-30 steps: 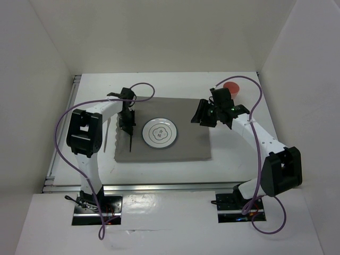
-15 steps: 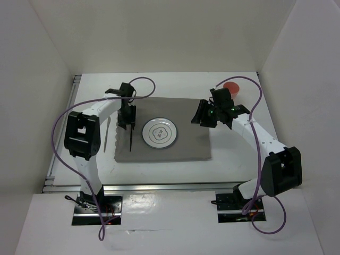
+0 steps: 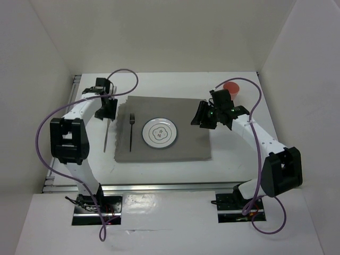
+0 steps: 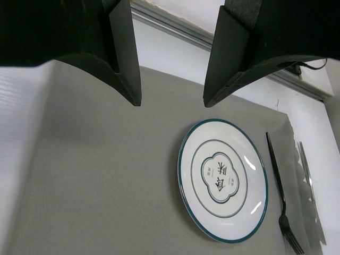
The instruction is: Set the dinner table for one person
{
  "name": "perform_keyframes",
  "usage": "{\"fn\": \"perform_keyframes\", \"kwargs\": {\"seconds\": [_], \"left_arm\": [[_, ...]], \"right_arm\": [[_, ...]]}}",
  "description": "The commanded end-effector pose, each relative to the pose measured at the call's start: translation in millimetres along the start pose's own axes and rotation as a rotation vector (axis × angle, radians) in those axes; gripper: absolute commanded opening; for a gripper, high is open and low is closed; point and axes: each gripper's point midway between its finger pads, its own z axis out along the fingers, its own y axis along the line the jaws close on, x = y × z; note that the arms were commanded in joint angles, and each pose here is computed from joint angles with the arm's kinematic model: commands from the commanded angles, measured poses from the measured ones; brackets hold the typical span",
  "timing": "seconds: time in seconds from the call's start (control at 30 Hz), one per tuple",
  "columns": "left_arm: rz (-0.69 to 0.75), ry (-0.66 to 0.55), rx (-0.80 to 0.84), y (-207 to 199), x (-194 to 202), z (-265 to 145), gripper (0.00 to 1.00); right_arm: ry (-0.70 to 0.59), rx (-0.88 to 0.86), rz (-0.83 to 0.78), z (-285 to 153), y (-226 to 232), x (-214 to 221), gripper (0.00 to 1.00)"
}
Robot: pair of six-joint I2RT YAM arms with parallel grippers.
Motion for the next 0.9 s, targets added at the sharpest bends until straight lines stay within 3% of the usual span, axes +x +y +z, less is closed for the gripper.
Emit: {"fn": "perform_keyframes", "kwargs": {"seconds": [0.0, 0.13, 0.43, 0.57, 0.6, 0.67, 0.87], "left_arm": [[0.07, 0.206, 0.017, 14, 55, 34, 0.59], [0.034, 0.29, 0.041, 21, 77, 56, 0.51], [0.047, 0.393, 0.079, 15, 114, 71, 0.48], [0.034, 0.458, 0.122, 12, 136, 81, 0.32], [0.032, 0.468, 0.135, 9, 139, 83, 0.18], [-0.006, 0.489, 0.163, 8, 143, 91, 0.0], [-0.055, 0.452, 0.233, 6, 127, 87, 0.0]], "right_arm": [[-0.038, -0.035, -0.005, -10, 7, -6, 0.58], [-0.039, -0.036, -0.005, -12, 6, -5, 0.58], [-0.037, -0.022, -0.003, -14, 2, 1, 0.58], [-0.043, -0.014, -0.003, -14, 0, 0, 0.58], [-0.051, -0.02, -0.005, -15, 3, -4, 0.58], [-0.064, -0.017, -0.007, -17, 4, -8, 0.58], [-0.058, -0.026, -0.016, -20, 8, -9, 0.58]]}}
